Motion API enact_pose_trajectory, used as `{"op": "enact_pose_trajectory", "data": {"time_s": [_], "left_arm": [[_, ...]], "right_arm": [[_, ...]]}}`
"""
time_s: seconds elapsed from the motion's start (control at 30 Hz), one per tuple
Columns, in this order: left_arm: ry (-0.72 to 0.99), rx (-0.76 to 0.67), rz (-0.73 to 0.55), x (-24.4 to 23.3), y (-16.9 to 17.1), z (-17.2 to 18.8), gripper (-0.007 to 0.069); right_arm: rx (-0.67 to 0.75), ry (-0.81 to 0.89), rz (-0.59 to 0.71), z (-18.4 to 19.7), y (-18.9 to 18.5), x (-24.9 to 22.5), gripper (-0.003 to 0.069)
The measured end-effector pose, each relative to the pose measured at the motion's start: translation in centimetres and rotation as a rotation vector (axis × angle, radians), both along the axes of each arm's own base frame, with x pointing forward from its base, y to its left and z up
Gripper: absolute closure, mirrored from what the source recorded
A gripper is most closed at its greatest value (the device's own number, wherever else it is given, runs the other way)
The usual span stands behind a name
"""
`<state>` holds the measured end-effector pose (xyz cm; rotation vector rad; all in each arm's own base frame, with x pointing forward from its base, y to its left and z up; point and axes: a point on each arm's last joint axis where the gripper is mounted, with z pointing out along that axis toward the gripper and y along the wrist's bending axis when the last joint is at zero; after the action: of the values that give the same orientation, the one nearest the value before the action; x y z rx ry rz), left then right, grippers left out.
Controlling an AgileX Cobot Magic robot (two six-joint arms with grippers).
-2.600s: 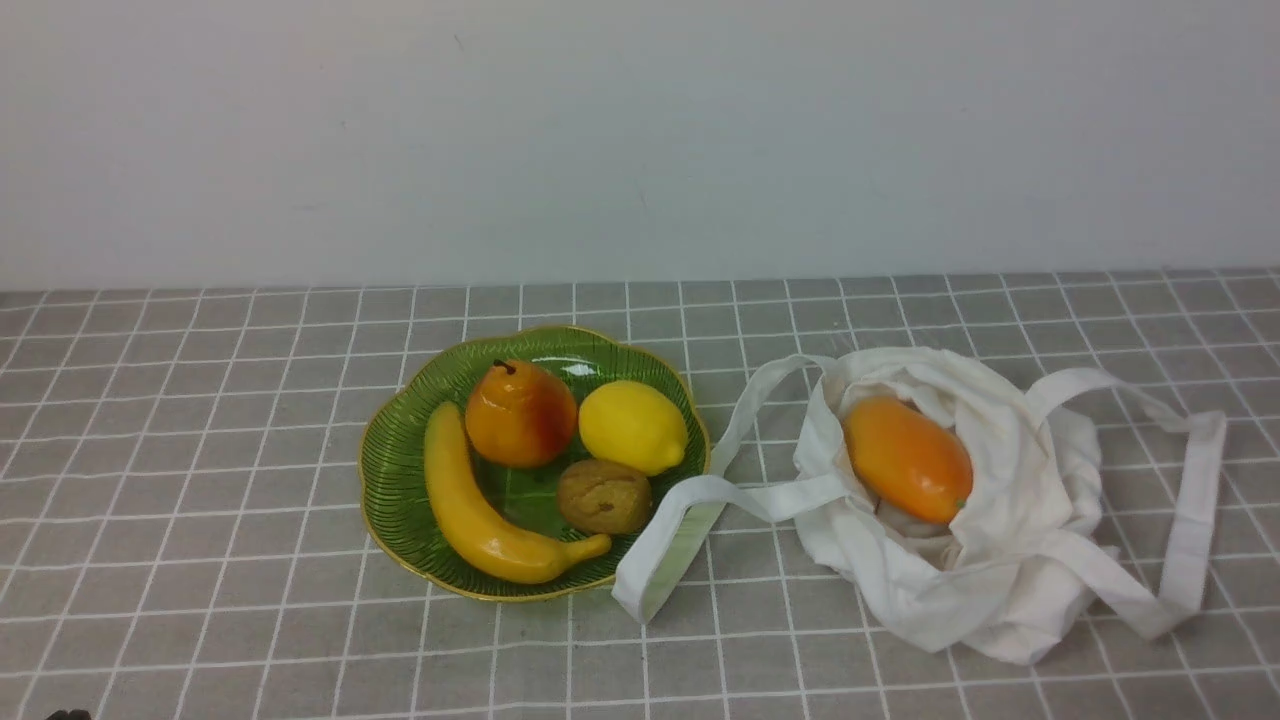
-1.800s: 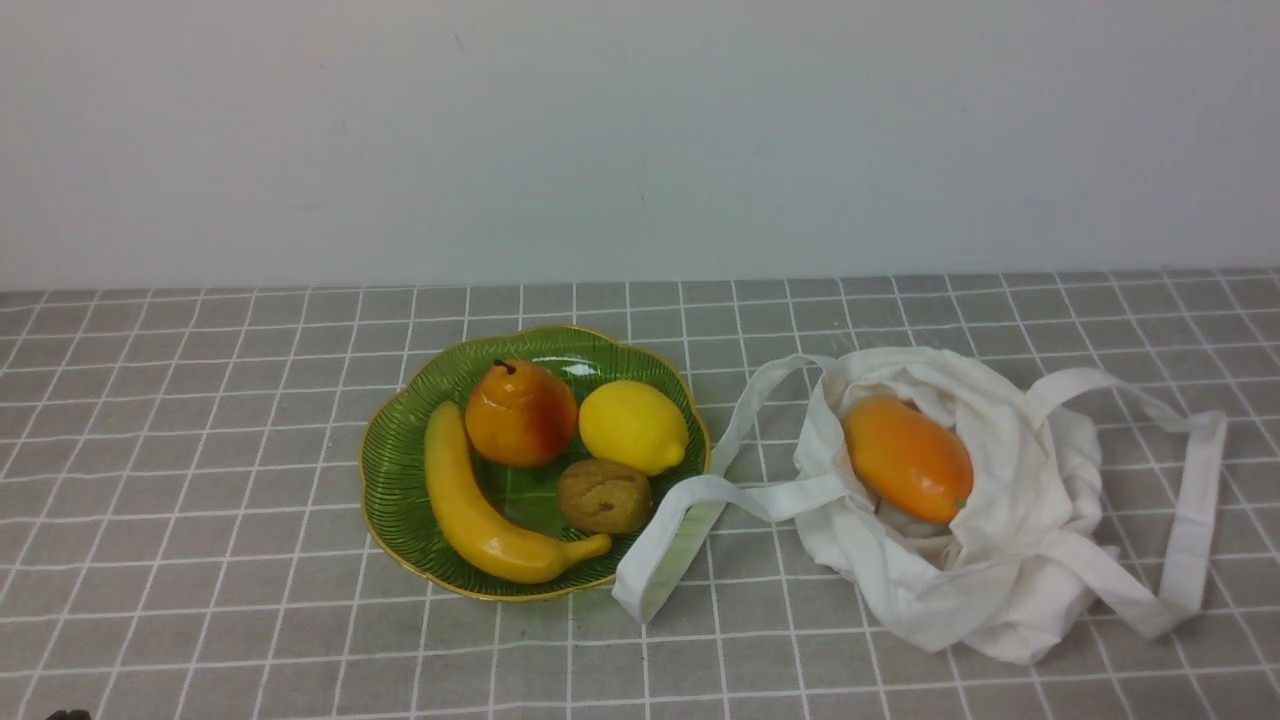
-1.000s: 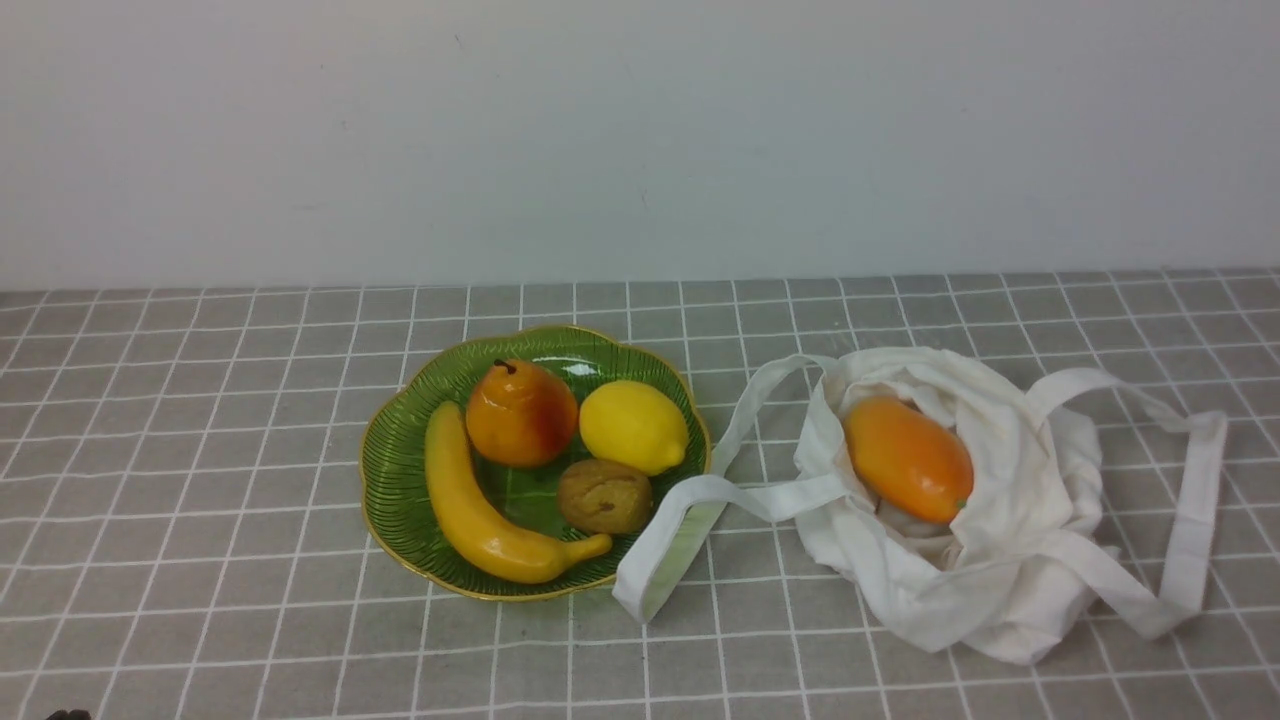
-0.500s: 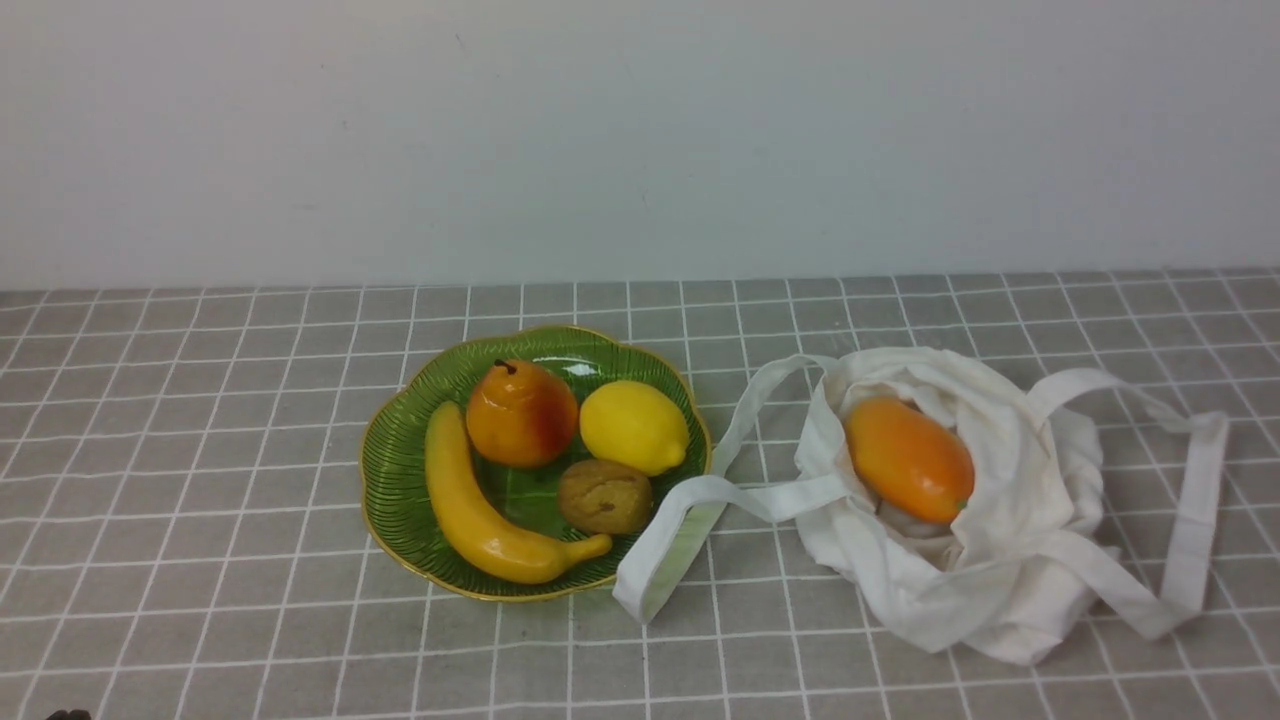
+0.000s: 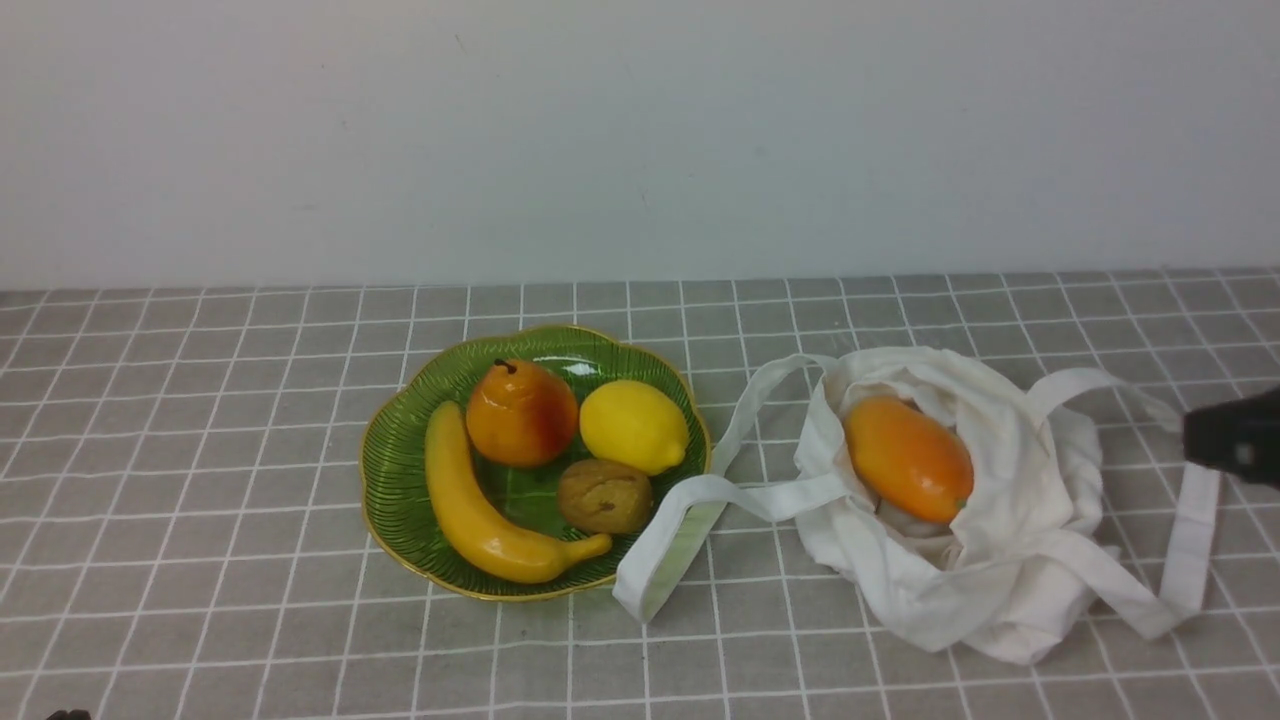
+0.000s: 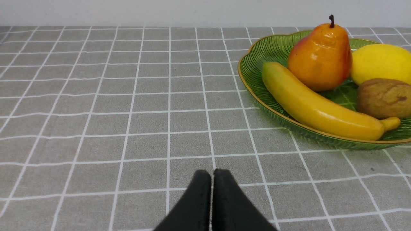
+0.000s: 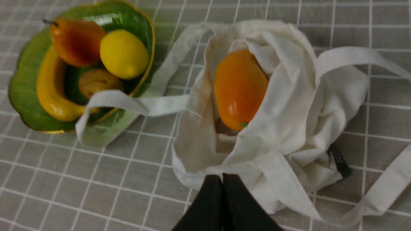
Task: Take the fruit out of the bag on the grey coffee tablecloth and place them on the plate.
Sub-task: 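Reach into the bag and grasp a fruit with the right gripper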
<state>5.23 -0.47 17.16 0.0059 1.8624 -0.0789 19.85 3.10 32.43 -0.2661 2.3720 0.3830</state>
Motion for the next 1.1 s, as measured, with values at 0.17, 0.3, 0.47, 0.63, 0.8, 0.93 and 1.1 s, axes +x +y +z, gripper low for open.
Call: {"op": "enact_pose_trajectory", "data": {"time_s": [0.17, 0.3, 0.47, 0.63, 0.8, 0.93, 1.1], "left_arm": [[0.000, 0.000, 0.000, 0.0, 0.0, 0.0, 0.0633], [0.000, 0.000, 0.000, 0.0, 0.0, 0.0, 0.0633], [0.000, 0.000, 0.000, 0.0, 0.0, 0.0, 0.0633], [0.000, 0.000, 0.000, 0.0, 0.0, 0.0, 0.0633], [0.000, 0.000, 0.000, 0.0, 0.0, 0.0, 0.0633], [0.000, 0.000, 0.000, 0.0, 0.0, 0.0, 0.0633], [0.000, 0.000, 0.000, 0.0, 0.0, 0.0, 0.0633]], "right_arm": [[-0.023, 0.120, 0.088, -2.2, 0.9, 6.6, 0.0667], [-0.043, 0.171, 0.166, -3.5, 3.4, 10.2, 0.0662], [-0.146, 0.233, 0.216, -5.7, 6.8, 14.0, 0.0596], [-0.262, 0.233, 0.261, -7.0, 8.6, 15.5, 0.0454], [-0.310, 0.216, 0.275, -8.8, 10.2, 16.3, 0.0203], [-0.346, 0.246, 0.291, -10.5, 10.5, 16.7, 0.0070], [-0.420, 0.269, 0.309, -11.8, 10.1, 17.1, 0.0020]]}}
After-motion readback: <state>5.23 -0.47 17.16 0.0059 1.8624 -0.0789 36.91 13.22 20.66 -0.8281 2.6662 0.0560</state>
